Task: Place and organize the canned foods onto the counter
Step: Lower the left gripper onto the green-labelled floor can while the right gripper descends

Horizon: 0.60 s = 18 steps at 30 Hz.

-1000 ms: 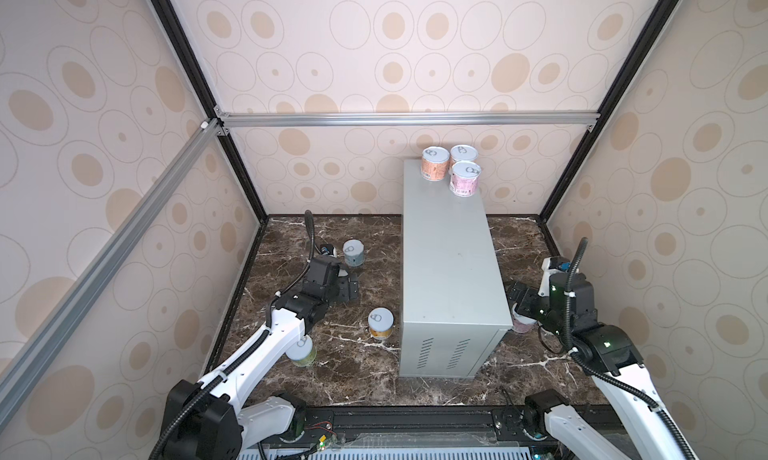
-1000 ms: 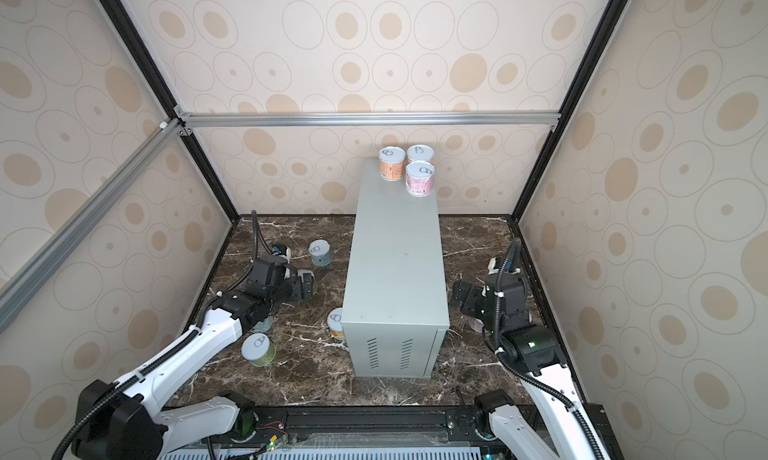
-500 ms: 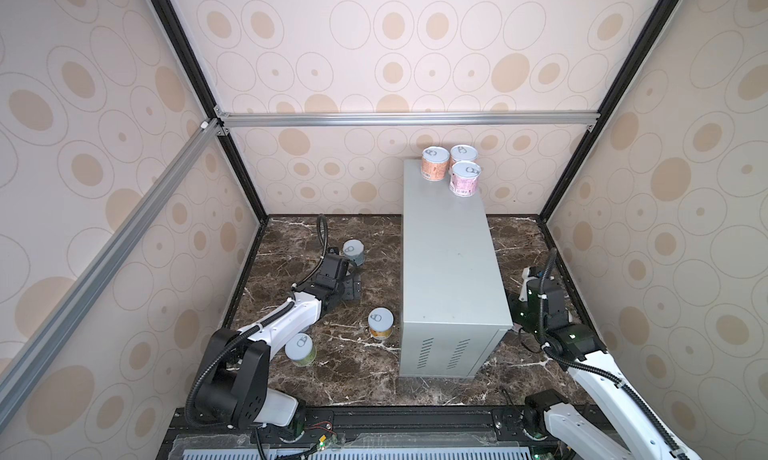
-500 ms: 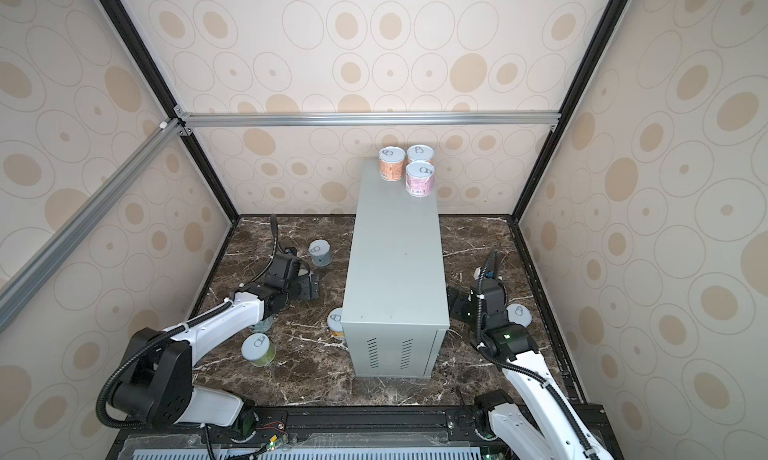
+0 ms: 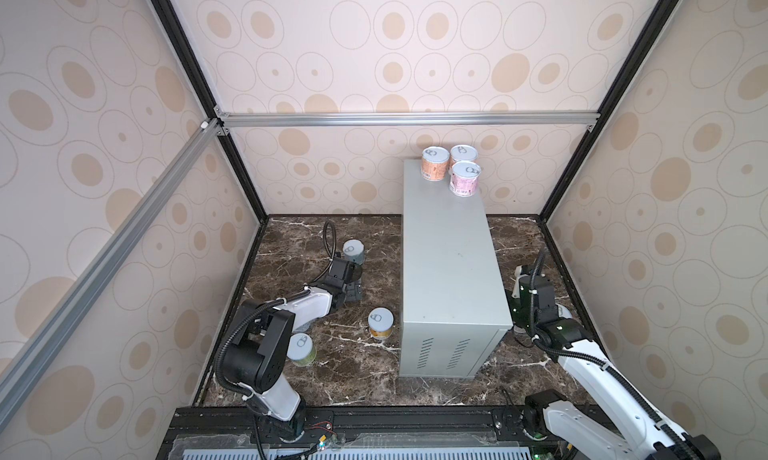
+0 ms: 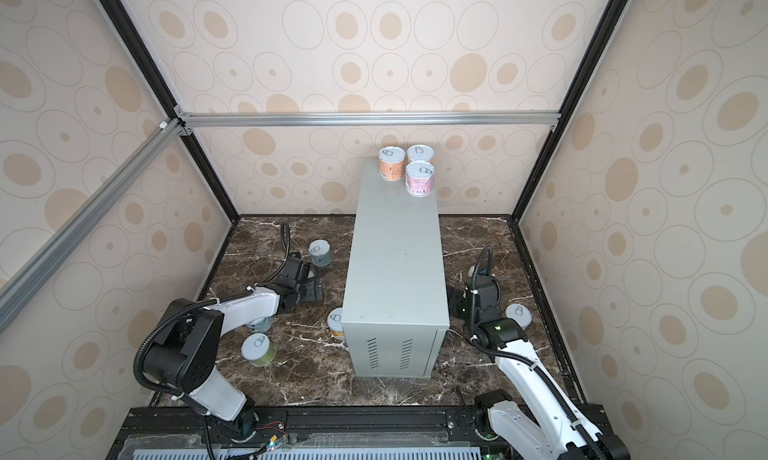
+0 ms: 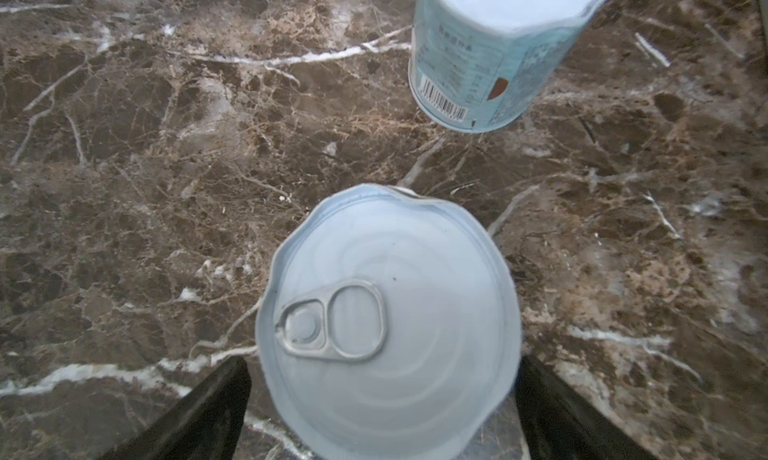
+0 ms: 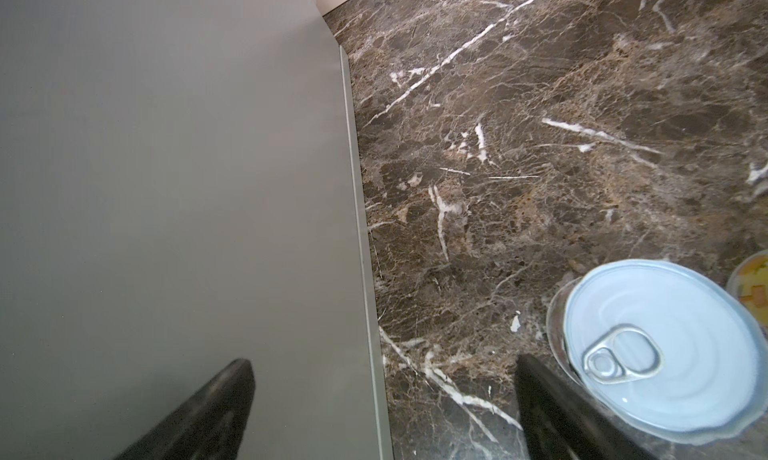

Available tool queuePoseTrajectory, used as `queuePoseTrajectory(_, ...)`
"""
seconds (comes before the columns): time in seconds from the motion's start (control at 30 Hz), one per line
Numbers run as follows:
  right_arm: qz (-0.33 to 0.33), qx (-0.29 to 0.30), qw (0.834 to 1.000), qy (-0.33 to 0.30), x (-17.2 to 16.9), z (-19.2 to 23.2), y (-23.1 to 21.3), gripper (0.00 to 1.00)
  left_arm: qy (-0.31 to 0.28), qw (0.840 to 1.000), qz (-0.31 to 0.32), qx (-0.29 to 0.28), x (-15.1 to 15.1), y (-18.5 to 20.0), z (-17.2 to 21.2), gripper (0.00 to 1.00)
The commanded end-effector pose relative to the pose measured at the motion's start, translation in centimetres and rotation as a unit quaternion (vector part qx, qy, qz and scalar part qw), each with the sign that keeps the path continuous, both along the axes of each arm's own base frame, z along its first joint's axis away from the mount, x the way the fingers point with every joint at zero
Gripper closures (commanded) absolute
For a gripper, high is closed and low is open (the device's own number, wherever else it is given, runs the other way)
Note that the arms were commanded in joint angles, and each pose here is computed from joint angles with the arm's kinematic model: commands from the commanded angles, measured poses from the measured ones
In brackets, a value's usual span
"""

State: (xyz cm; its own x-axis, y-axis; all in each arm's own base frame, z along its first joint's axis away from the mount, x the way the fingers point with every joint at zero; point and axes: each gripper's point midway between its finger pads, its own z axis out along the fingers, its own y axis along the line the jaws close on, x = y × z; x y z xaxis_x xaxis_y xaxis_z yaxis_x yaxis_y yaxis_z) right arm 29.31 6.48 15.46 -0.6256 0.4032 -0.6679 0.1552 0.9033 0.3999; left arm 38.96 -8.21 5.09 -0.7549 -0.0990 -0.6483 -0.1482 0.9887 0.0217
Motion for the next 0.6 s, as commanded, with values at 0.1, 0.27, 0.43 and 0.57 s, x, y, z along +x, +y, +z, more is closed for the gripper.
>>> queuePoseTrajectory(0.1,0.017,0.014,1.0,-0.001,0.4,-0.5,0.9,0.0,-0.017,1.0,0.023,0.003,1.9,0.4,-0.2,0.02)
queuePoseTrajectory(0.27,0.018,0.014,1.0,0.004,0.4,-0.9,0.9,0.0,-0.012,1.0,0.02,0.007,2.8,0.1,-0.9,0.04)
queuePoseTrajectory(0.43,0.016,0.009,1.0,0.005,0.5,-1.1,0.7,0.0,-0.013,1.0,0.02,0.008,3.5,-0.1,-1.2,0.08)
queuePoseTrajectory(0.57,0.016,0.008,1.0,0.009,0.5,-1.4,0.7,0.0,-0.01,1.0,0.019,0.016,3.9,-0.1,-1.5,0.14)
